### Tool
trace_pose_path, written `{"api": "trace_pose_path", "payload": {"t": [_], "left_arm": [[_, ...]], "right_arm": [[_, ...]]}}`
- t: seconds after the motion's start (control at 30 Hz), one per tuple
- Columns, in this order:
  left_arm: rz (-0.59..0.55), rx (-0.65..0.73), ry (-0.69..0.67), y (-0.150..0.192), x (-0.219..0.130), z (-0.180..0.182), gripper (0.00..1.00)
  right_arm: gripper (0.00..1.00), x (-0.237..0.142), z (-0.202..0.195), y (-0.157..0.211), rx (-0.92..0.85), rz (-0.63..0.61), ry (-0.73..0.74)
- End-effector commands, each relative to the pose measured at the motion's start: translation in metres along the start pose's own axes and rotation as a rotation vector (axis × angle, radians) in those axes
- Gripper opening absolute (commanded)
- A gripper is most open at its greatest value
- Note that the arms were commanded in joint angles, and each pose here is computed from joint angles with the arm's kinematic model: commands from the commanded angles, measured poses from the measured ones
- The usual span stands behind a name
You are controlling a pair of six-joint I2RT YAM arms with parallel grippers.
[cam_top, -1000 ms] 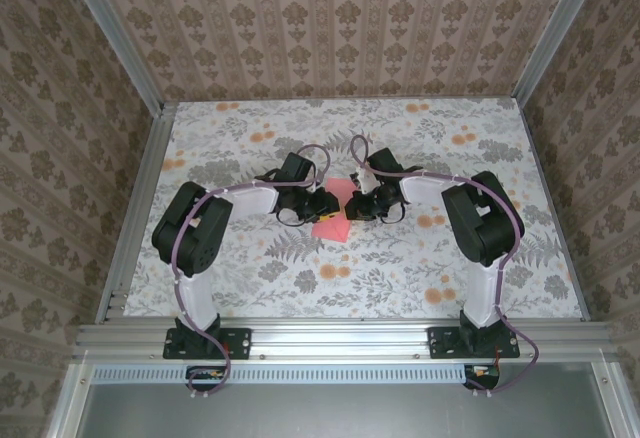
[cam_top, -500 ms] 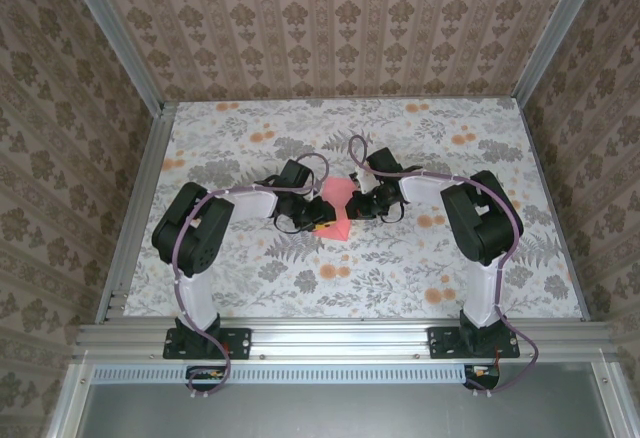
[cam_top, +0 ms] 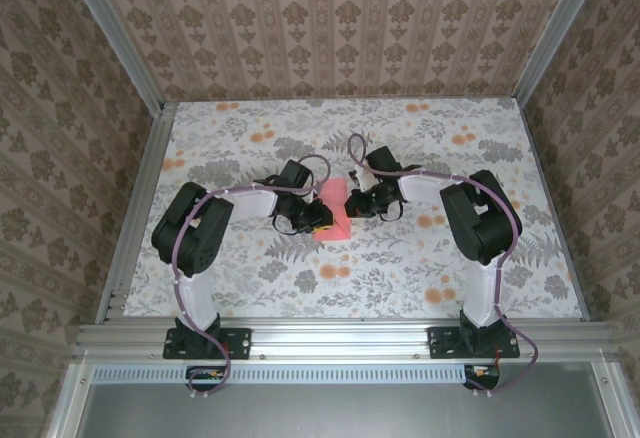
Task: Fold a paper plane with a square sheet of paper (pick it up from the middle)
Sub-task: Fold the triangle a second time at the center of the table.
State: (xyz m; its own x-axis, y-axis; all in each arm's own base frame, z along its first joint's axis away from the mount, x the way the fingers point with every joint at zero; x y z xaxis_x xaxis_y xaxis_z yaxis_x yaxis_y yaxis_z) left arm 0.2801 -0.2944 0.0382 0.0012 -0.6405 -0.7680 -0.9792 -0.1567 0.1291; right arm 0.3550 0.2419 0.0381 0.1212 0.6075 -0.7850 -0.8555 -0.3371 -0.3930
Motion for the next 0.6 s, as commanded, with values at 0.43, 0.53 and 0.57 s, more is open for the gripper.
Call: {"api": "trace_pose_path", "payload": {"t": [0.43,0.53,0.57], "left_arm": [[0.039,0.0,-0.071,0.004,0.007,0.013,0.21],[0.034,0.007,-0.065,0.003,0.005,0.01,0.2],[0.032,0.01,-0.062,0.003,0.004,0.008,0.2]], "right_arm": [[0.11,0.008,0.002,-0.008,-0.031,0.005,-0.005],[0.1,0.01,-0.001,-0.005,-0.026,0.017,0.005],[0.11,0.011,-0.002,-0.004,-0.023,0.024,0.014]]}}
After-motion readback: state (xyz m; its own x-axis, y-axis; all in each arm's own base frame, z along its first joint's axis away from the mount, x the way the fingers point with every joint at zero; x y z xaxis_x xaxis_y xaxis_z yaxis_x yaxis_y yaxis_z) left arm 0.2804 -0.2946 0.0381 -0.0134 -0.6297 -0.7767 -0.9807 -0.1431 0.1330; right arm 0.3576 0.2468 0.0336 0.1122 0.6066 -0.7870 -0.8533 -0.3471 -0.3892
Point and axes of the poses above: each hand's point on the last joint's axis, 136 mm out from that joint toward the fingers, its own x axis out along the fingers, its own z axis along the line the jaws close on, y = z × x, the point moved 2 cm from there along -x, back along the fingers, and after that the axes turned 14 degrees about -x, right-handed, at the moved point
